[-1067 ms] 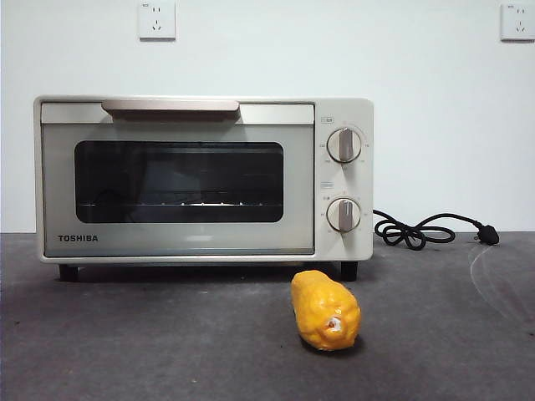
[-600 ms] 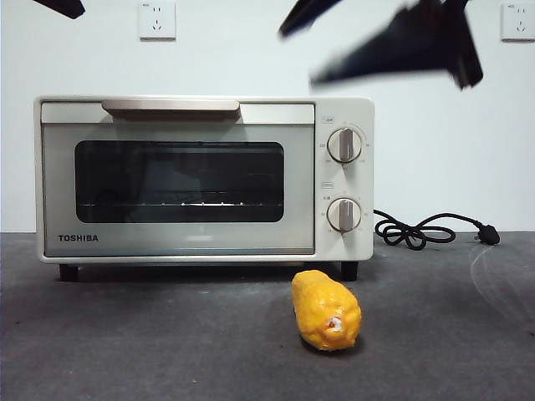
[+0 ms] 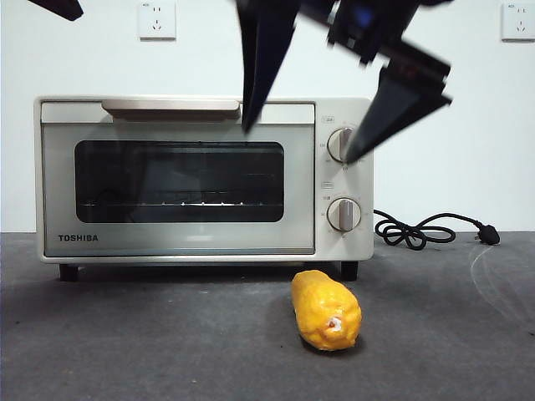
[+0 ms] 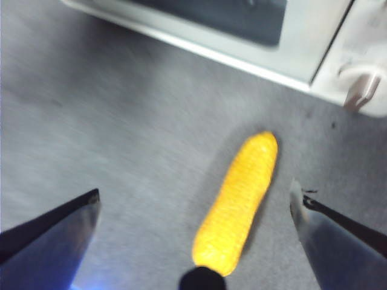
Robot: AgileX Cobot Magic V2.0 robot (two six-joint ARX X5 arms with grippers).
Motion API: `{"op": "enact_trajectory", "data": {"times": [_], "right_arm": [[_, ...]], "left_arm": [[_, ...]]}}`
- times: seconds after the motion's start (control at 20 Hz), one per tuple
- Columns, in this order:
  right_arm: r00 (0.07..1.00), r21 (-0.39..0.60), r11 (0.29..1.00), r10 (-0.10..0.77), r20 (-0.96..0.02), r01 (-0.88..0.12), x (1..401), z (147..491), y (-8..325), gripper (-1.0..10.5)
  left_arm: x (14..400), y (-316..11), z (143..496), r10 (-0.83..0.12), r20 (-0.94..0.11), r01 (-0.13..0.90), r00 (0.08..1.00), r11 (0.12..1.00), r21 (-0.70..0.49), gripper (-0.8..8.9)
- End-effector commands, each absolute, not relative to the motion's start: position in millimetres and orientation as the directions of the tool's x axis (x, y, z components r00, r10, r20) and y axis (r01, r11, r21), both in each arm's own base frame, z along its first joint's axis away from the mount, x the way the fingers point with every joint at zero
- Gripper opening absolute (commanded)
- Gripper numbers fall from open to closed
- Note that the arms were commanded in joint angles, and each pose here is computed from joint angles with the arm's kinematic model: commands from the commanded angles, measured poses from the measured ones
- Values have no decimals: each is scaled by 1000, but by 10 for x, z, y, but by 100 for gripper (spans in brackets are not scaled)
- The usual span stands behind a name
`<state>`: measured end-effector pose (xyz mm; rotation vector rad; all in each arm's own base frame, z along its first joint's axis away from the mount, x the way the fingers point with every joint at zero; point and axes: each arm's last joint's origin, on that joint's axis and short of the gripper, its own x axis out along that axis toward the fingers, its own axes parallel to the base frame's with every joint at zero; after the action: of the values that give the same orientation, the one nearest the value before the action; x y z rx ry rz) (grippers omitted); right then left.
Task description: Take the corn from the table,put the corn in the oven
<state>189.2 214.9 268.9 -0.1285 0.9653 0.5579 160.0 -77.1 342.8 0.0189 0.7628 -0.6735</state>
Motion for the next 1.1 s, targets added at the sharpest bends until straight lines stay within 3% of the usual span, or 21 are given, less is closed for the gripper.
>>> {"op": "enact_trajectory", "data": {"times": [0.05, 0.3, 0.6, 0.75, 0.95, 1.1], "right_arm": [[400, 109, 858, 342, -851, -502, 1958, 2508, 2230, 657], [311, 59, 868, 239, -920, -493, 2054, 2126, 2342, 656], [268, 34, 870, 188, -945, -491, 2129, 1854, 2423, 653], [258, 22, 869, 171, -951, -495, 2154, 1767, 2444, 531], [246, 10, 870, 151, -957, -492, 2178, 1663, 2467, 517], [245, -7, 872, 130, -961, -490, 2185, 1616, 2471, 179]], "left_arm": [[1602, -775, 3426, -556, -645, 581, 524, 787, -207, -6], [1594, -772, 3417, -552, -654, 580, 517, 788, -207, -5], [1587, -769, 3409, -550, -662, 578, 509, 788, -210, -5], [1580, -766, 3401, -547, -669, 577, 503, 789, -211, -5], [1564, -759, 3384, -540, -687, 576, 487, 789, -212, -5], [1553, -755, 3373, -535, -698, 580, 476, 788, -209, -5]]}}
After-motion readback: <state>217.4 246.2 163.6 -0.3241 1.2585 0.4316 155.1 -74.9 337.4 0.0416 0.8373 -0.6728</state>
